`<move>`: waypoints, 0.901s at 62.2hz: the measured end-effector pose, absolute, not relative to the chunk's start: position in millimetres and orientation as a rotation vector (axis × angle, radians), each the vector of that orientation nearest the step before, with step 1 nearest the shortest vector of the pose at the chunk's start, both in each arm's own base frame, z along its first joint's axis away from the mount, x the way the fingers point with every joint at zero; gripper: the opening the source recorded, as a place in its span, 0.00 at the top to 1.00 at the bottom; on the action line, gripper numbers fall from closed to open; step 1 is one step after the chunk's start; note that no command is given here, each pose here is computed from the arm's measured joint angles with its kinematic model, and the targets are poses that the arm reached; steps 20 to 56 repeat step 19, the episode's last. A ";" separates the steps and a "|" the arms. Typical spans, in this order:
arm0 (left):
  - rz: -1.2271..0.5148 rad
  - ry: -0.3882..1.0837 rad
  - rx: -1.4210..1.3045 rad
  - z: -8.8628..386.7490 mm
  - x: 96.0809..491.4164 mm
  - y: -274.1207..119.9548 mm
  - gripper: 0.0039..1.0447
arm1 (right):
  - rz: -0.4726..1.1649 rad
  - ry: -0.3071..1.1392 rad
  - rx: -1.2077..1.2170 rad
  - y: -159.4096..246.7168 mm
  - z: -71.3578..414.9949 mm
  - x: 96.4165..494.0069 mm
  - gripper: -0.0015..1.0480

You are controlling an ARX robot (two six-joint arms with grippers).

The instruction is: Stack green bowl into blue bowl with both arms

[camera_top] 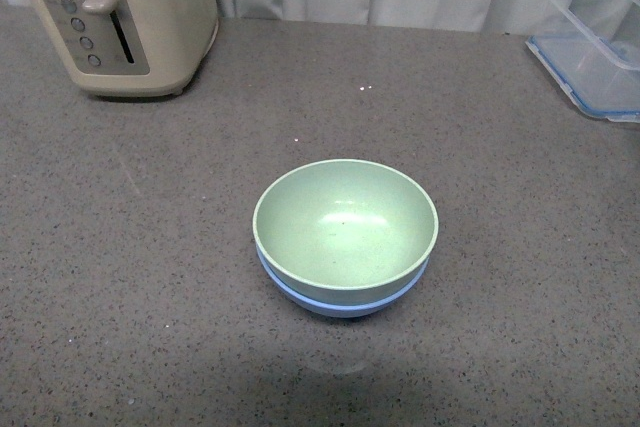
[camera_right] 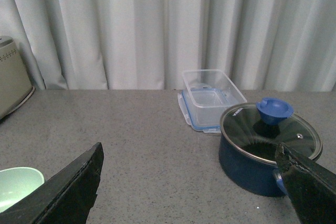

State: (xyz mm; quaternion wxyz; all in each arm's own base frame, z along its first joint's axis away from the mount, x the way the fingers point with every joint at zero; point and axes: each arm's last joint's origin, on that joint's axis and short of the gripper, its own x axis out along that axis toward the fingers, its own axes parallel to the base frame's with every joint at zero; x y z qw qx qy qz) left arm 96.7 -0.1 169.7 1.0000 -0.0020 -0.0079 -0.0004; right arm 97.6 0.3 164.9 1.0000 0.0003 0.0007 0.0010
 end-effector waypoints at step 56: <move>-0.001 -0.016 -0.004 169.7 96.7 -0.1 0.06 | 0.002 0.001 0.001 0.3 164.9 97.6 0.09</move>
